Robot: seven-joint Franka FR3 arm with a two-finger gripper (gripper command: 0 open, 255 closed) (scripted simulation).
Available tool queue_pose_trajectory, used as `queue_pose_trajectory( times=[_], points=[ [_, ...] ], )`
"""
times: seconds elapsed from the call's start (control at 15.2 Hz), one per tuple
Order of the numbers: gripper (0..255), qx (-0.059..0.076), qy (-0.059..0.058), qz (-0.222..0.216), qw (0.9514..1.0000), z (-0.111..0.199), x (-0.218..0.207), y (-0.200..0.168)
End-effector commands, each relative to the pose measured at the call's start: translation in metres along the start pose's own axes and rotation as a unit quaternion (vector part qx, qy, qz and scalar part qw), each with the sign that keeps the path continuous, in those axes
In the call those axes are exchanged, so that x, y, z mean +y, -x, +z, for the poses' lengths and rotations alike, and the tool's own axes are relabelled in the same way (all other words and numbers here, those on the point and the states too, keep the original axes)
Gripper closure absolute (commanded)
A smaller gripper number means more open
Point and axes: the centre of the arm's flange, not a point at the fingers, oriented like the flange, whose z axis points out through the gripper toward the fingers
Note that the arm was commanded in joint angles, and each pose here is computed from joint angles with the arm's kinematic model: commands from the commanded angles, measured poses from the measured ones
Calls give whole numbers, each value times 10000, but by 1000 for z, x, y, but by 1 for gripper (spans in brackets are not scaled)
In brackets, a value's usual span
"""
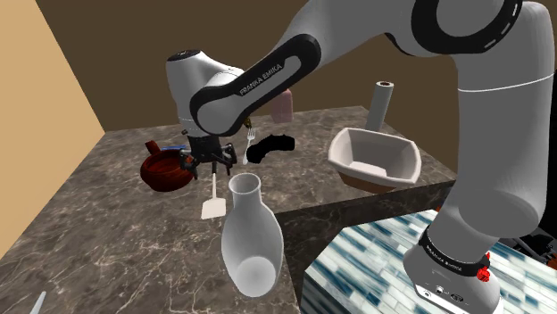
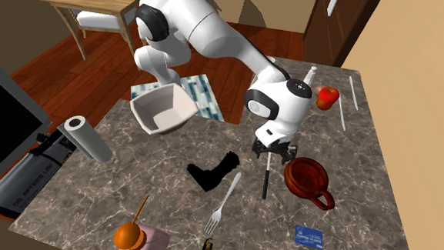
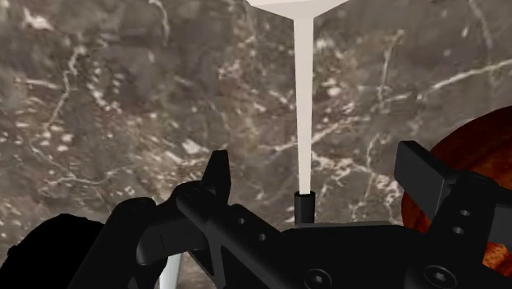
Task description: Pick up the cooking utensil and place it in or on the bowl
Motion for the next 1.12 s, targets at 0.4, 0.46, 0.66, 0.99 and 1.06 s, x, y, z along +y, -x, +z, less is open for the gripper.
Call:
queue_pose_trajectory(
  times=[0.4,0.46,0.66,0.99,1.06],
  points=[
    [0,-22,25,-2,10000,12,0,0],
    [0,-22,25,-2,10000,12,0,0],
    [255,-24,24,-3,10000,10,0,-1],
    [255,-28,22,-4,10000,7,4,-4],
    [255,-28,22,-4,10000,7,3,-4]
  ],
)
